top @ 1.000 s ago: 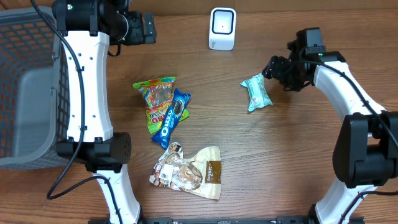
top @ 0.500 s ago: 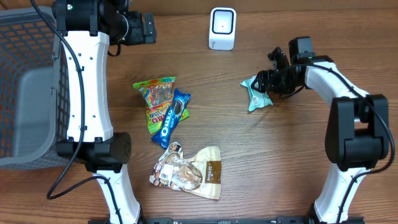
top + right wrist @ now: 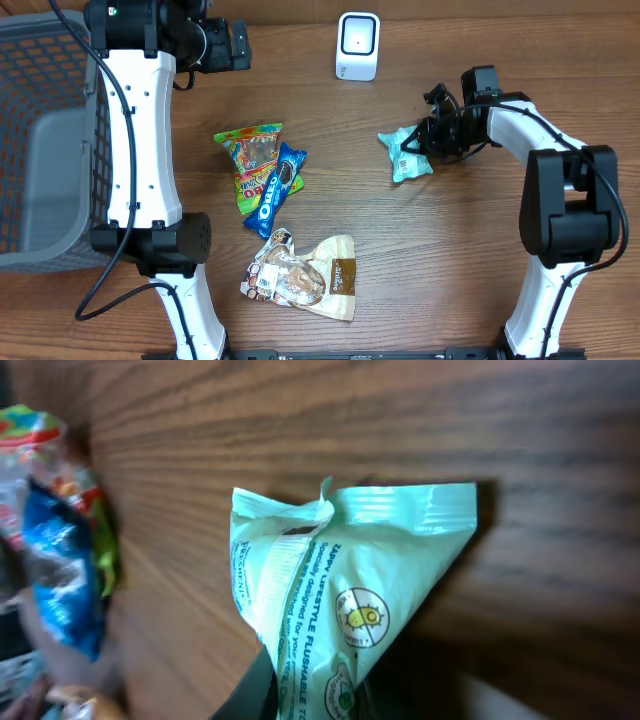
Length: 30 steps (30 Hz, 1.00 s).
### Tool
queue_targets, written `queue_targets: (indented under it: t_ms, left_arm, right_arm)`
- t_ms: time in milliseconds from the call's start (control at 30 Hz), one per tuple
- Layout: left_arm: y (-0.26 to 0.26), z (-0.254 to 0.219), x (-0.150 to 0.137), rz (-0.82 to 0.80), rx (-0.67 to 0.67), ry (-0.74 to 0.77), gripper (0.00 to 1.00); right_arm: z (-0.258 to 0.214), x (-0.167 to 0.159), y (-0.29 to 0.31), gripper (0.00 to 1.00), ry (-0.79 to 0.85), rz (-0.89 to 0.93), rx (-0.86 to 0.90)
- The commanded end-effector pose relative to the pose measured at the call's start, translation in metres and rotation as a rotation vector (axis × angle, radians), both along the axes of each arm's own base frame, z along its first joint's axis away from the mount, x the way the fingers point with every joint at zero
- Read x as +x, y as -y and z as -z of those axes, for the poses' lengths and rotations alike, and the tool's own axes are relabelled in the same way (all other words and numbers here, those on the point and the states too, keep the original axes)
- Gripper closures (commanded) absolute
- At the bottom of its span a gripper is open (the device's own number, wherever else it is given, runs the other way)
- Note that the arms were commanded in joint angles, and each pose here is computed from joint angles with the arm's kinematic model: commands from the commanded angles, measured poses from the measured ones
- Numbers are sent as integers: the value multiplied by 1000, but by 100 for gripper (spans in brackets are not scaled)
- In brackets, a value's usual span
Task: Scan the item barcode
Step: 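Carry the tissue pack up to the scanner with the right gripper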
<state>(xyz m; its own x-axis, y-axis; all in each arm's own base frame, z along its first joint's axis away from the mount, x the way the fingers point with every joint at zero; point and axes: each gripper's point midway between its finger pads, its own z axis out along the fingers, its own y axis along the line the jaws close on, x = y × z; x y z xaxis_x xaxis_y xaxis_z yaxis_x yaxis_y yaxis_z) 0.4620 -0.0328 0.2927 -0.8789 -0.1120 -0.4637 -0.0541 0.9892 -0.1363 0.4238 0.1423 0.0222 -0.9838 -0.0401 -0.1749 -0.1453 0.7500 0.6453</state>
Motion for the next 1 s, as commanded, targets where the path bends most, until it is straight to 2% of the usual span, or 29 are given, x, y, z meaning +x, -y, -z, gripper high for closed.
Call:
queue_targets:
  t_ms: [0, 200, 333, 400, 633, 800, 967]
  left_arm:
    - [-2, 2, 3, -8, 2, -2, 0]
    - [-2, 2, 3, -8, 1, -1, 0]
    - [-2, 2, 3, -8, 2, -2, 0]
    - [-2, 2, 3, -8, 2, -1, 0]
    - [-2, 2, 3, -8, 2, -1, 0]
    - [-2, 2, 3, -8, 2, -2, 0]
    - [-2, 2, 3, -8, 2, -1, 0]
  right_arm:
    - [-21, -2, -18, 96, -36, -11, 182]
    - [-85, 8, -38, 96, -65, 5, 403]
    - [-133, 17, -45, 96, -49, 33, 429]
    - [-172, 23, -49, 96, -17, 57, 443]
    - [-246, 36, -50, 96, 129, 202, 329]
    - [-276, 39, -54, 96, 250, 288, 227]
    - [-299, 37, -70, 96, 328, 285, 203]
